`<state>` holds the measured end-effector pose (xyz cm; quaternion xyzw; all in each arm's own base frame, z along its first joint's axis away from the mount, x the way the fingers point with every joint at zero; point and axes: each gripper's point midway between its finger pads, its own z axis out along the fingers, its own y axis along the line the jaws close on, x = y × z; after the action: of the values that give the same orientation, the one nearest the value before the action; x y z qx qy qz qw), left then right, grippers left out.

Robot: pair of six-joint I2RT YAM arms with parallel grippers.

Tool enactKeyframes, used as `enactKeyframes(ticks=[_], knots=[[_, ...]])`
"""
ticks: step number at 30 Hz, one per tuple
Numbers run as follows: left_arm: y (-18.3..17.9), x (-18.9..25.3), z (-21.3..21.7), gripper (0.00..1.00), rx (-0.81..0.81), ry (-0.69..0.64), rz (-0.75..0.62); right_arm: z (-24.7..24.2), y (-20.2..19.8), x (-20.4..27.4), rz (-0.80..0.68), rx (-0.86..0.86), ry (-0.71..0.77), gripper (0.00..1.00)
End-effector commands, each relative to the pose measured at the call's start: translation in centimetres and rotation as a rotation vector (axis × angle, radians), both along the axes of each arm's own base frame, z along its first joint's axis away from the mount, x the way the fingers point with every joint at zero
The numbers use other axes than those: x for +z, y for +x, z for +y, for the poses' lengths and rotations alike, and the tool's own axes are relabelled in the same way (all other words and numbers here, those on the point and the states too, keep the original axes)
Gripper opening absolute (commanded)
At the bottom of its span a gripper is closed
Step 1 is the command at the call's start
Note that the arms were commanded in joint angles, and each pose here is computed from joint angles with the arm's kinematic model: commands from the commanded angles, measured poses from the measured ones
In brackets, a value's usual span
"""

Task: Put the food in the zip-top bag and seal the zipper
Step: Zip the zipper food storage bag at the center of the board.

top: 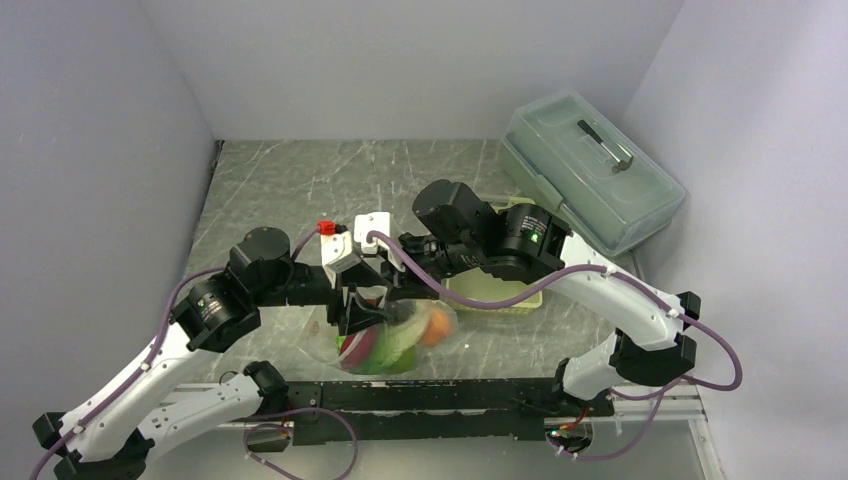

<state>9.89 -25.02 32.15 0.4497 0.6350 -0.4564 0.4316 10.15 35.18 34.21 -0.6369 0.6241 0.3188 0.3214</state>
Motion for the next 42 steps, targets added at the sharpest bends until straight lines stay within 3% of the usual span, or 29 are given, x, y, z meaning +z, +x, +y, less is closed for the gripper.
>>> enactKeyframes(ticks=[1, 13, 29, 42], knots=[[0.1, 1.0, 0.3, 0.72, 0.012, -0.014, -0.049, 0.8, -0.6, 3.4, -0.022, 0.032, 0.116, 0.00], [0.8, 2.6, 0.4, 0.74, 0.034, -0.042, -0.114, 0.6, -0.9, 3.0, -0.015, 0.044, 0.118, 0.00], [-0.3, 1.6, -0.7, 0.74, -0.101, -0.009, -0.108, 0.4, -1.9, 3.5, -0.002, 0.094, 0.146, 0.00], [-0.5, 3.2, 0.1, 0.75, -0.081, -0.018, -0.163, 0.2, -3.8, 1.4, 0.020, 0.174, 0.086, 0.00]])
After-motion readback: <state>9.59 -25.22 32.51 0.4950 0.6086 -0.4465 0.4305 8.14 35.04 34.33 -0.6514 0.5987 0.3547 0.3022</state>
